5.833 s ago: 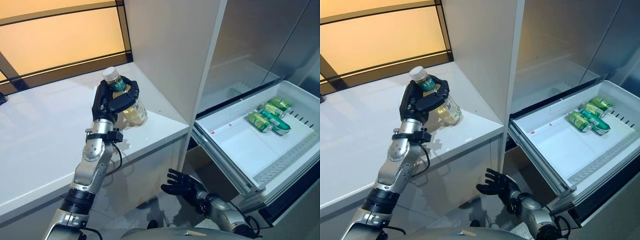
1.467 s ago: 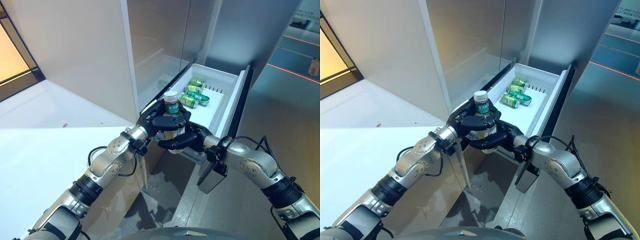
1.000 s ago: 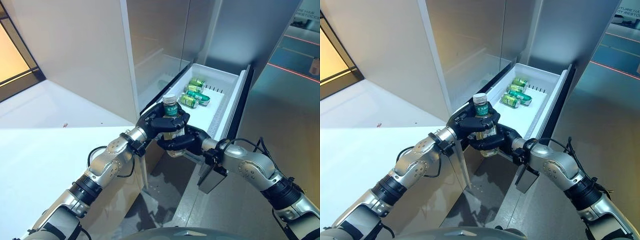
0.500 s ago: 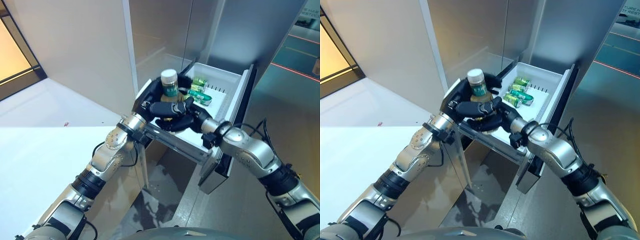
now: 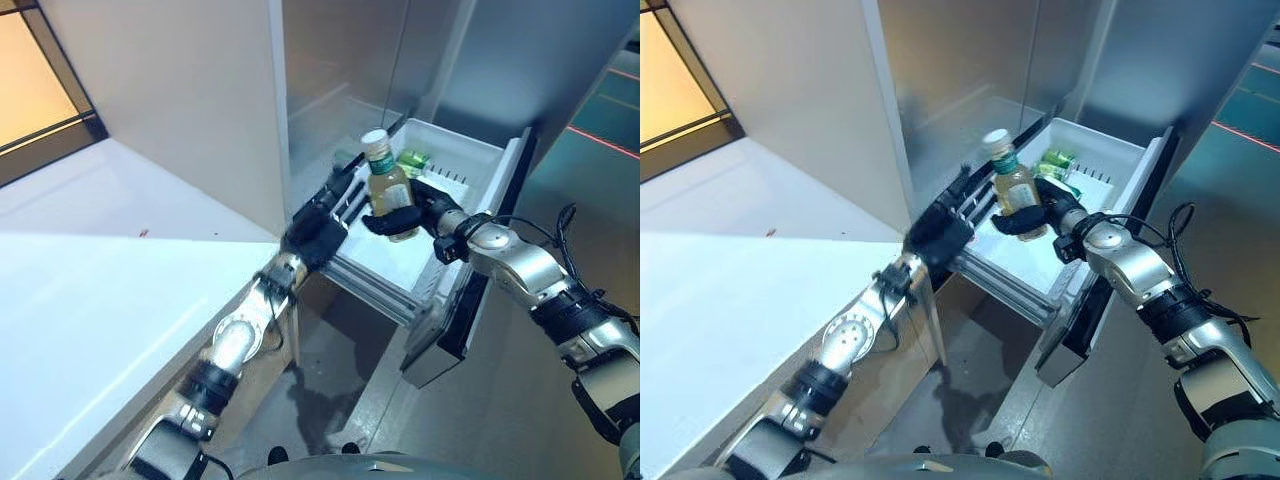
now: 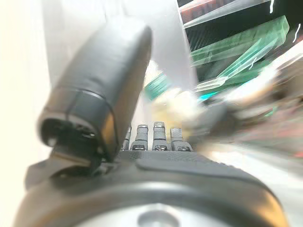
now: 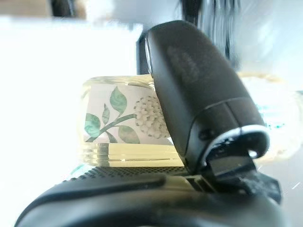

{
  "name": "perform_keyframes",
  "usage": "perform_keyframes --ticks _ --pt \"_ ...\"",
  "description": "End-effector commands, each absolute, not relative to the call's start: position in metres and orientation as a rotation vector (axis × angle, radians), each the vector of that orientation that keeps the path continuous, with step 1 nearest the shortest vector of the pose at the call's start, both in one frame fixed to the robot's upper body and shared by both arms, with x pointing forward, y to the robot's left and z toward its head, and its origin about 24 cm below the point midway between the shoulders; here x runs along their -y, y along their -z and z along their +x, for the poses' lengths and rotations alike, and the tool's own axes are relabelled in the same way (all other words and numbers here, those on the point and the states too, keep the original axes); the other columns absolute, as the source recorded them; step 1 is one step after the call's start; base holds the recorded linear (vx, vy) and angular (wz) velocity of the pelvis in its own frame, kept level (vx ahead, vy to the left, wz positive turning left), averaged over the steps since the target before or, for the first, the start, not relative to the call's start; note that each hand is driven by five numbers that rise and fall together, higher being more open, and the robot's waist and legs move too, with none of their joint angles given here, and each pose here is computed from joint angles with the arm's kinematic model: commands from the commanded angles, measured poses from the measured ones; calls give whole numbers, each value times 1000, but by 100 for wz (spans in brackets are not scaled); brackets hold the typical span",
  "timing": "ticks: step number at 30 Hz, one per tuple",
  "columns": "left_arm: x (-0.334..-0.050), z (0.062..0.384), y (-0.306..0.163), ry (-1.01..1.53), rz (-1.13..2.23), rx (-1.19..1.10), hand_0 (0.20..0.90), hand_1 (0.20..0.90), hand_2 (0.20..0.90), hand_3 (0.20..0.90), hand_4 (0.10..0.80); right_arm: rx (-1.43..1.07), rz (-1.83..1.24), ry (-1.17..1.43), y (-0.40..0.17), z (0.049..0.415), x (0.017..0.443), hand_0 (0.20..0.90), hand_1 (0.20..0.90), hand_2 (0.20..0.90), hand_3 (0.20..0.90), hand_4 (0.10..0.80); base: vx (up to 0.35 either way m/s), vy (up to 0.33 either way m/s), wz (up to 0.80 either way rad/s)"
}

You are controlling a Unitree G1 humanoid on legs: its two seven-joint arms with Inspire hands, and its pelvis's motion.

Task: Put drinks into fridge and close the fridge

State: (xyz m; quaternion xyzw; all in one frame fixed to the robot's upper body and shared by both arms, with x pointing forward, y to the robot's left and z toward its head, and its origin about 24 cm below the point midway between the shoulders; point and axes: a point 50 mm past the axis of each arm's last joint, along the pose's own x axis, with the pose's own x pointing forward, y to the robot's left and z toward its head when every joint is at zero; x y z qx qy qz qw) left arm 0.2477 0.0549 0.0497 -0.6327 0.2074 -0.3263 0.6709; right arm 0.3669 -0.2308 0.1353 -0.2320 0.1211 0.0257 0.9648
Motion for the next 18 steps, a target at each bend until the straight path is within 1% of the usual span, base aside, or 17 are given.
perform_keyframes --ticks 1,5,8,11,12,14,18 --pt "4 197 -95 1245 -1707 -600 900 900 900 900 800 379 -570 299 -330 376 256 300 300 300 200 100 6 -8 27" --pt "0 193 -84 1207 -1690 -665 900 900 900 900 800 341 -748 375 -336 376 269 300 300 300 200 100 2 -17 19" --pt "-3 191 -71 1144 -1649 -711 900 900 900 900 800 290 -790 402 -333 377 278 300 300 300 200 100 -1 -31 10" --pt "-10 184 -41 1068 -1553 -772 900 900 900 900 800 185 -794 427 -319 379 292 300 300 300 200 100 6 -33 11" --pt "-10 184 -40 1069 -1552 -771 900 900 900 900 800 185 -795 427 -319 379 292 300 300 300 200 100 10 -31 22" --pt "-15 181 -21 1005 -1489 -810 900 900 900 900 800 128 -800 437 -309 380 300 300 300 300 200 100 16 -36 23" --pt "-29 175 19 879 -1358 -872 900 900 900 900 800 50 -791 471 -297 379 314 300 300 300 200 100 -9 -45 10"
